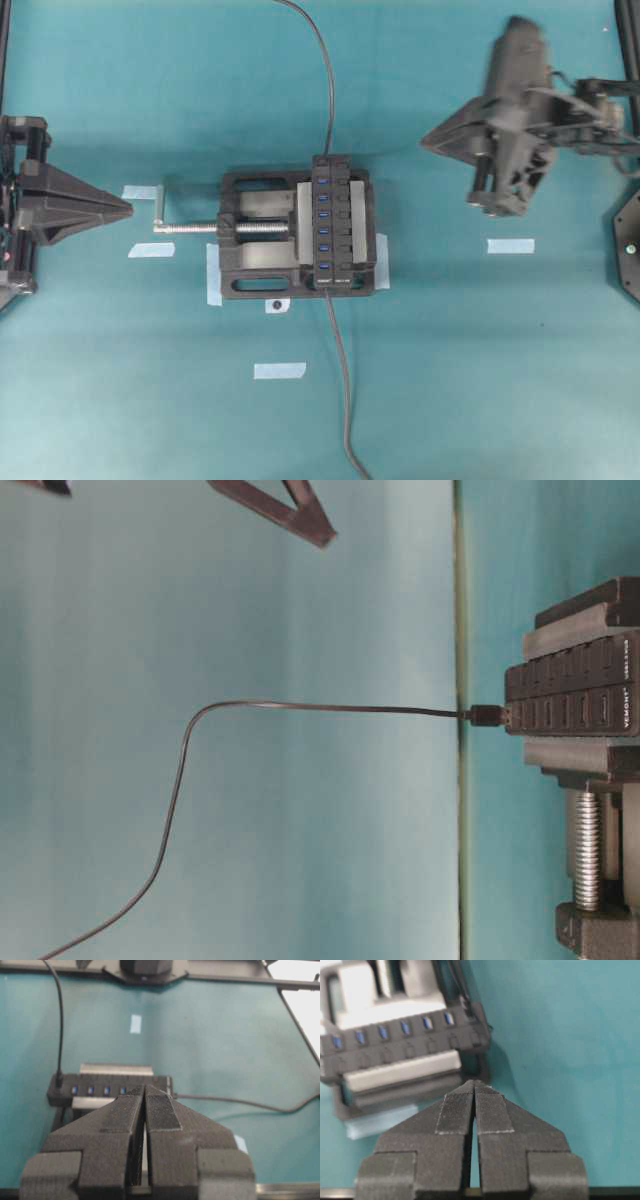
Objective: Insert the USB into the center port of the fixed hub
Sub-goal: 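Move the right gripper over the hub toward the black USB cable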
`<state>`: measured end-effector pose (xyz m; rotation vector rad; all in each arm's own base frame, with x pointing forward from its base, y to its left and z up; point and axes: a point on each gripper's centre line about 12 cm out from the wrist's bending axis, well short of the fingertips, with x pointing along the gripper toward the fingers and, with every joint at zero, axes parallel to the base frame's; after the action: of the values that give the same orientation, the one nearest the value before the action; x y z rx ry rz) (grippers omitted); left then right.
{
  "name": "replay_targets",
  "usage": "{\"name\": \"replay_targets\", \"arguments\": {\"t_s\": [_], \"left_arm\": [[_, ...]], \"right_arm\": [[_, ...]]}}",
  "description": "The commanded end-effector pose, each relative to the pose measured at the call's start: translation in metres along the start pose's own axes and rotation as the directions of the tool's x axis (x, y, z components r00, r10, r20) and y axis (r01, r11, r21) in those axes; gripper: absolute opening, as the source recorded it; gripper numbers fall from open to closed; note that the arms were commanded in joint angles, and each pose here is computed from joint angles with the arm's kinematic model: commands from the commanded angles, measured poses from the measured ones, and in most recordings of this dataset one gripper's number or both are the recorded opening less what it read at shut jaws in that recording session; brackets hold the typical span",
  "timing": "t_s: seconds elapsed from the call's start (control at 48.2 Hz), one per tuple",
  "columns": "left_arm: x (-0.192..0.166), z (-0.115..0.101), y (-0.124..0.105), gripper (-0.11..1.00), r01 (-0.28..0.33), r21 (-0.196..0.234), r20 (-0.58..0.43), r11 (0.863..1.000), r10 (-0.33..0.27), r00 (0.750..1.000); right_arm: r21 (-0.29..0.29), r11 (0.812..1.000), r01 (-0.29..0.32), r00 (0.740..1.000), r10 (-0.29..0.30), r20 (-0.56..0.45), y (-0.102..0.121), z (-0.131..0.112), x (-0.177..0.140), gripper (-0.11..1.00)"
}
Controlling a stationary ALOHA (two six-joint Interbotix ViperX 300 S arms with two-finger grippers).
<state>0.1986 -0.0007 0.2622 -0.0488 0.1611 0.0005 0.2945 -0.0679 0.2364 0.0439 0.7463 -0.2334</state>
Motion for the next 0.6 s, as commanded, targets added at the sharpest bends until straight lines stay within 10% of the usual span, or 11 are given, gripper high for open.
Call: {"name": "replay_targets", "arguments": {"t_s": [0.0, 0.581], "left_arm": [[0.001, 0.012, -0.001, 0.0, 0.001, 0.0, 0.028, 1.0, -0.001, 1.0], [0.001, 0.01, 0.0, 0.0, -0.003, -0.001, 0.022, 1.0, 0.003, 1.0]], "right_arm": [[-0.035, 0.999, 0.008, 1.0, -0.008, 0.002, -0.001, 0.016, 0.005, 0.02], [-0.133, 0.991, -0.005, 0.997, -0.006, -0.08, 0.002, 0.039, 0.064, 0.02]]}}
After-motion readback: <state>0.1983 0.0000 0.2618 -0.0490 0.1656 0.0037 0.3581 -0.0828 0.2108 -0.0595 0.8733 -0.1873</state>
